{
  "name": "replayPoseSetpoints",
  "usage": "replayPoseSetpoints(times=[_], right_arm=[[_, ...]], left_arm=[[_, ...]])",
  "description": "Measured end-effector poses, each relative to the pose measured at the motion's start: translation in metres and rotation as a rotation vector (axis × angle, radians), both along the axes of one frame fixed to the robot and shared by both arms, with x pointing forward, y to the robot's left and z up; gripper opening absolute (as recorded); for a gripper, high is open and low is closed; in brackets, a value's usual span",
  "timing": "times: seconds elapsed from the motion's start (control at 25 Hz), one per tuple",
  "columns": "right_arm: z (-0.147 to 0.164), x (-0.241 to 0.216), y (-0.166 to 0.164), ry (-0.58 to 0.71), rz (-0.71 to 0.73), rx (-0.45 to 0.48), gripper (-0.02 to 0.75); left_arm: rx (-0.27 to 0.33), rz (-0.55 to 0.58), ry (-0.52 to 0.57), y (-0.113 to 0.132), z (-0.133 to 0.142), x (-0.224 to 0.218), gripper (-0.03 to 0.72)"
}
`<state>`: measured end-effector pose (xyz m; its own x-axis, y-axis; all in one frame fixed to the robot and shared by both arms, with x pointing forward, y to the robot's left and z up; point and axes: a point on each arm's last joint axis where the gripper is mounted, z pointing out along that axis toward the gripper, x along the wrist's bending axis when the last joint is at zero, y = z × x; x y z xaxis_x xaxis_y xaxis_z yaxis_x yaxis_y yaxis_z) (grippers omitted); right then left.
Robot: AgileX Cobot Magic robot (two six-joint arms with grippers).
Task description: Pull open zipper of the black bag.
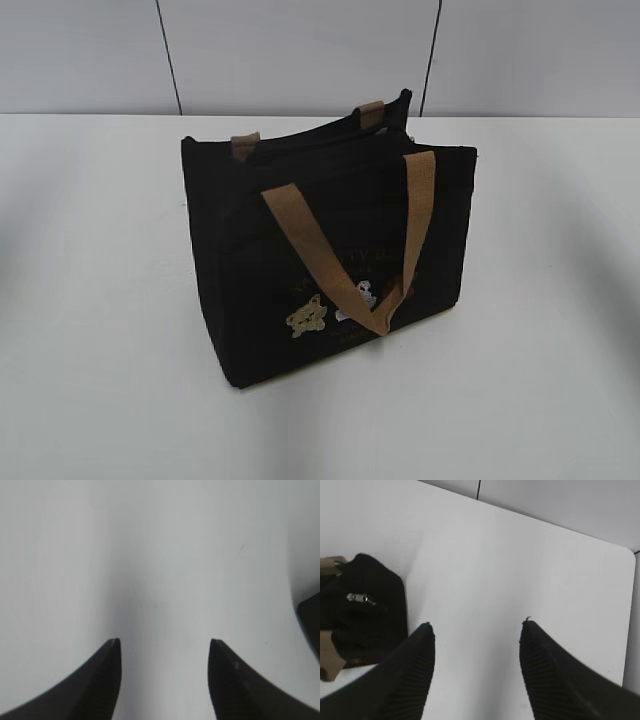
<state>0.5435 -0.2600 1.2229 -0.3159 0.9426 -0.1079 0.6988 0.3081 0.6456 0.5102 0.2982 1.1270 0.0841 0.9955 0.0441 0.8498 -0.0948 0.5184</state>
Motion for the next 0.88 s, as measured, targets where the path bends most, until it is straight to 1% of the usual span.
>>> replayPoseSetpoints(times=[0.08, 0.16, 0.2, 0.36, 0.52, 0.6, 0.72, 0.88], right_arm=[[-0.008, -0.021, -0.002, 0.029, -0.005, 0.002, 0.416], [-0.025, -0.046, -0.005, 0.073, -0.011, 0.001, 0.415], [-0.032, -0.056, -0.006, 0.066, -0.014, 0.004, 0.415], [-0.07, -0.105, -0.012, 0.058, -0.023, 0.008, 0.414], [-0.116, -0.152, -0.017, 0.122, -0.036, 0.009, 0.414], [-0.135, -0.175, -0.02, 0.132, -0.042, 0.012, 0.414], [-0.16, -0.205, -0.023, 0.132, -0.054, 0.021, 0.414], [-0.176, -0.233, -0.026, 0.101, -0.076, 0.045, 0.414]], left_arm=[[-0.004, 0.007, -0.015, 0.0, 0.001, -0.015, 0.414], [-0.006, 0.008, -0.045, 0.0, 0.002, -0.034, 0.413], [-0.007, 0.009, -0.058, 0.001, 0.0, -0.044, 0.412], [-0.001, 0.009, -0.096, 0.001, -0.009, -0.085, 0.412], [-0.002, 0.009, -0.133, 0.002, -0.021, -0.124, 0.412], [-0.003, 0.009, -0.191, 0.002, -0.023, -0.149, 0.412], [-0.003, 0.009, -0.234, 0.003, -0.034, -0.174, 0.412], [-0.005, 0.009, -0.328, 0.003, -0.042, -0.205, 0.408]])
